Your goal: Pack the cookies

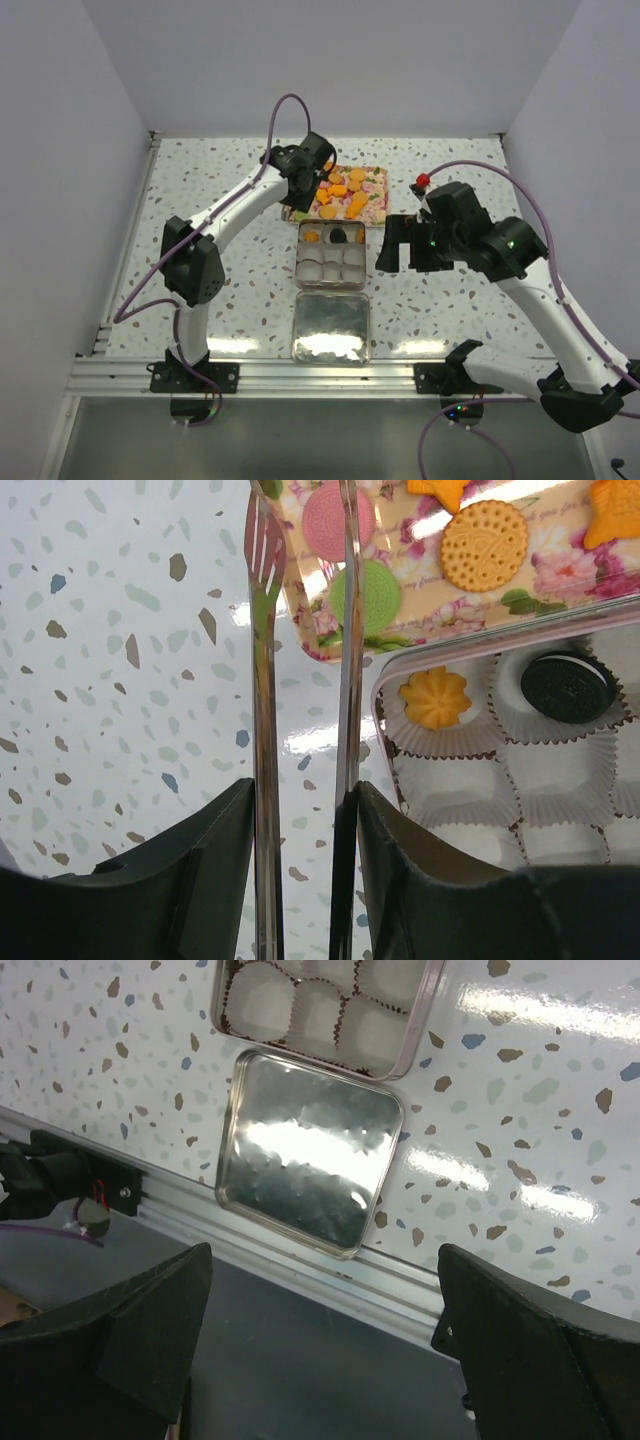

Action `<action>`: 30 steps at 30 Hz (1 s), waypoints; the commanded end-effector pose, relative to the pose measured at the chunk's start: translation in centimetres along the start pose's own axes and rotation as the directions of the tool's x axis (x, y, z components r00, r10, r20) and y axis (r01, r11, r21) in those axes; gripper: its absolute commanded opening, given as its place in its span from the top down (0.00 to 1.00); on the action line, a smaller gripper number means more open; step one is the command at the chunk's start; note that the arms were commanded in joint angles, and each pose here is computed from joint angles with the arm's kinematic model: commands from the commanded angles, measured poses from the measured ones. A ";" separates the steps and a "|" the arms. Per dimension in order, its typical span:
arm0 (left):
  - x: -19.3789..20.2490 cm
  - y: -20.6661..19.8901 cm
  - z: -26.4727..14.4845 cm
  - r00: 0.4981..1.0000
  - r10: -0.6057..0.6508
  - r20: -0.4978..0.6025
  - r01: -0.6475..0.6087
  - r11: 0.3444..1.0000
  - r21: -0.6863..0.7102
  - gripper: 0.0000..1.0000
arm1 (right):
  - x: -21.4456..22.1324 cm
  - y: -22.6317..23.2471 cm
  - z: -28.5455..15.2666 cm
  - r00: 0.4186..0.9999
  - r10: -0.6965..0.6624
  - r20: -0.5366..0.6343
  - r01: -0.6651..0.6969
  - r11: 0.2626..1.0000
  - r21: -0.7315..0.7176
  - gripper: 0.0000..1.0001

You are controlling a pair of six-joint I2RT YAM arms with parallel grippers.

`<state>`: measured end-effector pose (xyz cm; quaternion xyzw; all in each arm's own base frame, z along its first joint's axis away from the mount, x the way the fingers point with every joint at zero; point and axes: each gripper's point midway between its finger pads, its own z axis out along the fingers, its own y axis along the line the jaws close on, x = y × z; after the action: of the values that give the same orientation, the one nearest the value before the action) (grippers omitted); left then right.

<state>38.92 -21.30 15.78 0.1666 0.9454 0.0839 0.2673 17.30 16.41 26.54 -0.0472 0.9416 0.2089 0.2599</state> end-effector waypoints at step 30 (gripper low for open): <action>1.6 -0.2 3.5 0.999 0.036 -0.040 -0.036 0.999 -0.003 0.58 | -1.1 -0.5 1.0 0.995 0.056 0.079 -0.058 0.998 0.022 0.01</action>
<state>38.95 -20.96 11.27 0.1806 0.9512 0.0977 0.2303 18.00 15.96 25.67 -0.0226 0.9413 0.1961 0.2739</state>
